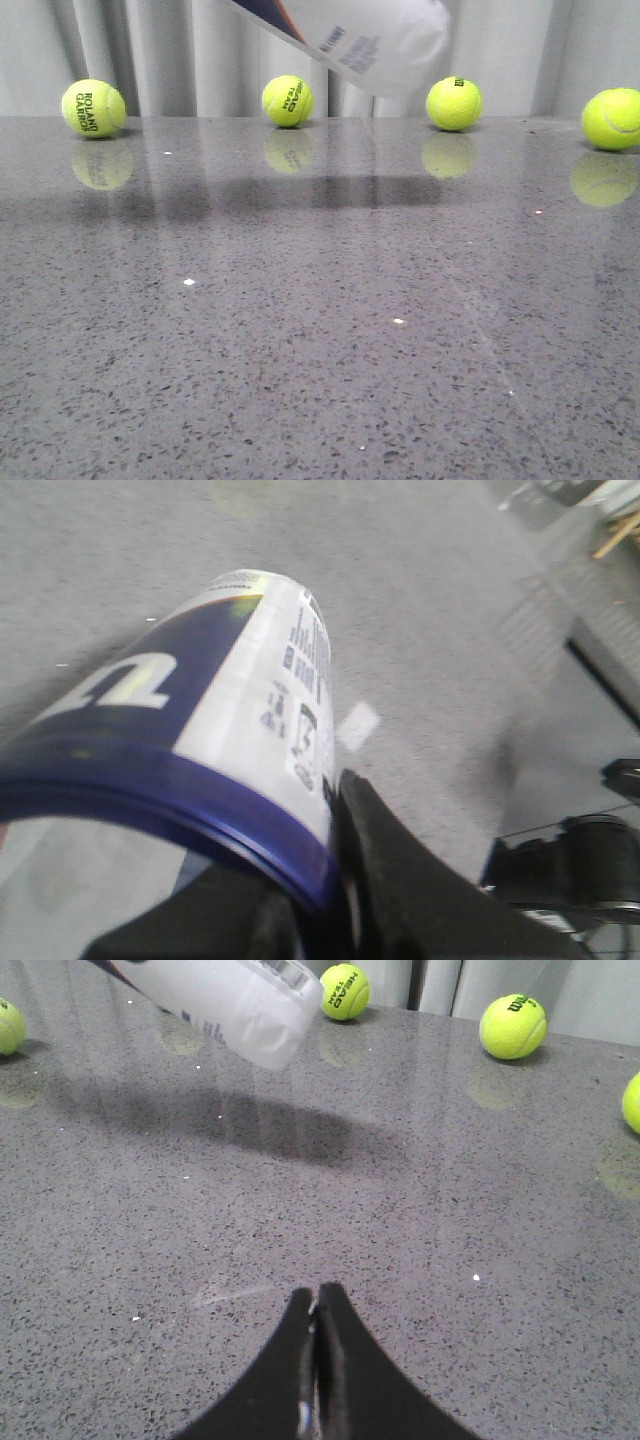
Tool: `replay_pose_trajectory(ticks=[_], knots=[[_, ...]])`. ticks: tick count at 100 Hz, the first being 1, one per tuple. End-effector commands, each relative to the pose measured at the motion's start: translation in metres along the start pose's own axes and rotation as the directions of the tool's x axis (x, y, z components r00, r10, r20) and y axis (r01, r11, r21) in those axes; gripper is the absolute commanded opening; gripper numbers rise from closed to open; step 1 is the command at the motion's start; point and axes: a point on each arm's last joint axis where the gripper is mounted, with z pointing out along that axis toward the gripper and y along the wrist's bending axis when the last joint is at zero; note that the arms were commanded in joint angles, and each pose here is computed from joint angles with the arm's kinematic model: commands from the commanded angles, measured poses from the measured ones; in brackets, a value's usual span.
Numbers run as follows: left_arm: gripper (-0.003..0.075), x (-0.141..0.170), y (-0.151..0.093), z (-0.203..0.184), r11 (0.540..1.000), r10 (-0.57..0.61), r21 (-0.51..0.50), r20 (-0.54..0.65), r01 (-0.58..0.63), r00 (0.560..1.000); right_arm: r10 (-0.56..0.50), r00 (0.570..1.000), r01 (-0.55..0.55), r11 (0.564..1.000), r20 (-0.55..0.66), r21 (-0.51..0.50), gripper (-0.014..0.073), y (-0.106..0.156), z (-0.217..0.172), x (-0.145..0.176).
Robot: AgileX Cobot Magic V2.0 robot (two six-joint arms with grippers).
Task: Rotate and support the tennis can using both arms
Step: 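Lift the lid end with the left gripper, tilting the can upright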
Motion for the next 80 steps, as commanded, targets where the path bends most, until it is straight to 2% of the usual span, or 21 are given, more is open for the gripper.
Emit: replay_pose_trajectory(ticks=[1, 23, 35, 57, 68, 80], knots=[[-0.0020, -0.007, -0.033, -0.025, 0.999, 0.041, -0.017, 0.012, -0.041, 0.999, -0.014, 0.996, 0.014, 1.000, 0.093, 0.000, -0.0067, 0.001, -0.002, -0.014], [-0.0020, -0.001, -0.046, -0.027, 0.974, 0.072, -0.208, -0.070, -0.085, 0.995, -0.014, 0.996, 0.014, 1.000, 0.093, 0.000, -0.0067, 0.001, -0.002, -0.014], [-0.0020, 0.005, -0.054, -0.022, 0.939, 0.095, -0.318, -0.133, -0.133, 0.987, -0.014, 0.996, 0.014, 1.000, 0.093, 0.000, -0.0067, 0.001, -0.002, -0.014], [-0.0020, 0.011, -0.072, -0.012, 0.915, 0.173, -0.331, -0.191, -0.229, 0.966, -0.014, 0.996, 0.014, 1.000, 0.093, 0.000, -0.0067, 0.001, -0.002, -0.014], [-0.0020, 0.011, -0.071, -0.008, 0.898, 0.192, -0.356, -0.216, -0.260, 0.957, -0.014, 0.996, 0.014, 1.000, 0.093, 0.000, -0.0067, 0.001, -0.002, -0.014], [-0.0019, 0.011, -0.070, -0.006, 0.898, 0.188, -0.354, -0.223, -0.260, 0.956, -0.014, 0.996, 0.014, 1.000, 0.093, 0.000, -0.0067, 0.001, -0.002, -0.014]])
